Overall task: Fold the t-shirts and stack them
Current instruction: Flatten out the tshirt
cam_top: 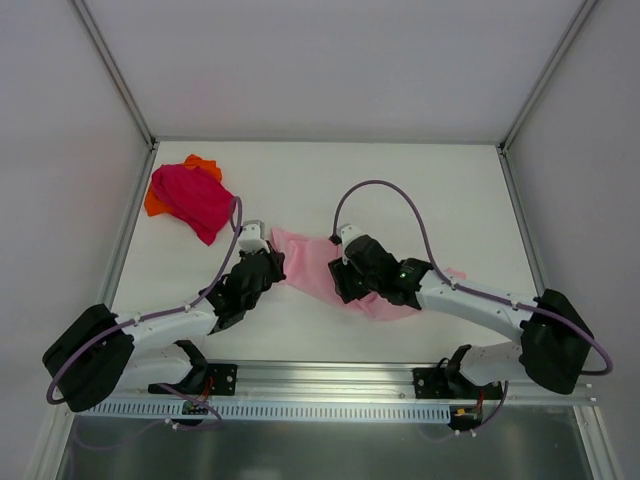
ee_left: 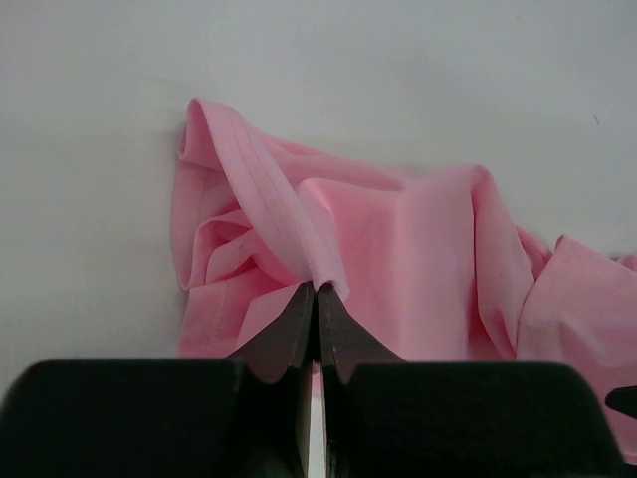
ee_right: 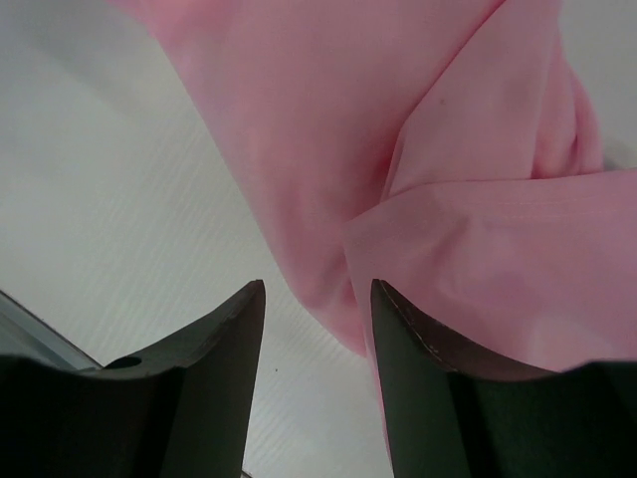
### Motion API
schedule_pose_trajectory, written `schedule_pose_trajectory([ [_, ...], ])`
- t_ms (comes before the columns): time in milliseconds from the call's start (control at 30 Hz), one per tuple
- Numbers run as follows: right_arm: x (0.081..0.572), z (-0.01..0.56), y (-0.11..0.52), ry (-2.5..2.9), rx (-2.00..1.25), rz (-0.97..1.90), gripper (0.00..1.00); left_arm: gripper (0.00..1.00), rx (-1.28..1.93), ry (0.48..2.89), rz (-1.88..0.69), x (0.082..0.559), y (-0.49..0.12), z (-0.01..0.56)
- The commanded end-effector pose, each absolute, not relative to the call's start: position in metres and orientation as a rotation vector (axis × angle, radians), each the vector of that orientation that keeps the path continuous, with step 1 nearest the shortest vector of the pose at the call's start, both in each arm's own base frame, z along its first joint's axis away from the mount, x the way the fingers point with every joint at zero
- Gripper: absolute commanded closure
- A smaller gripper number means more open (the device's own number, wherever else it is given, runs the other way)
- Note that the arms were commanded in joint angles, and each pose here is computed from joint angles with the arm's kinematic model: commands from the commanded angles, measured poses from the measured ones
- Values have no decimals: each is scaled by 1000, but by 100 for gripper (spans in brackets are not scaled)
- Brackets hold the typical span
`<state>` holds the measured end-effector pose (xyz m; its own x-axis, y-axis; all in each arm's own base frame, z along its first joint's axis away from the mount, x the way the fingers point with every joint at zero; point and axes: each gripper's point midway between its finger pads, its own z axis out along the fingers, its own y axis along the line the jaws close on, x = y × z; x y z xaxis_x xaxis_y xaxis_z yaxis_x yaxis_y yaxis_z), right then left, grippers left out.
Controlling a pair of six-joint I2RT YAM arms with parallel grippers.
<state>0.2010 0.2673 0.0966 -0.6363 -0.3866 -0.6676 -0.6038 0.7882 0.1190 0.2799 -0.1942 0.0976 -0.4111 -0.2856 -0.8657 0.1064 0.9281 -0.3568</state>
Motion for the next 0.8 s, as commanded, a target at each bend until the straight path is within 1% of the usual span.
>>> schedule_pose_trajectory([
  [0,208,104,294,2284,-710,550,50,100,-137,1894,-455,285,-200,113],
  [367,214,70,295,2344,-747,450,51,100,-142,1869,-451,278,-188,118],
  [567,231,53,271,2394,-739,145,53,100,-137,1870,-447,276,-186,117],
  [767,237,54,270,2346,-799,-8,53,100,-132,1868,-441,275,-185,118],
])
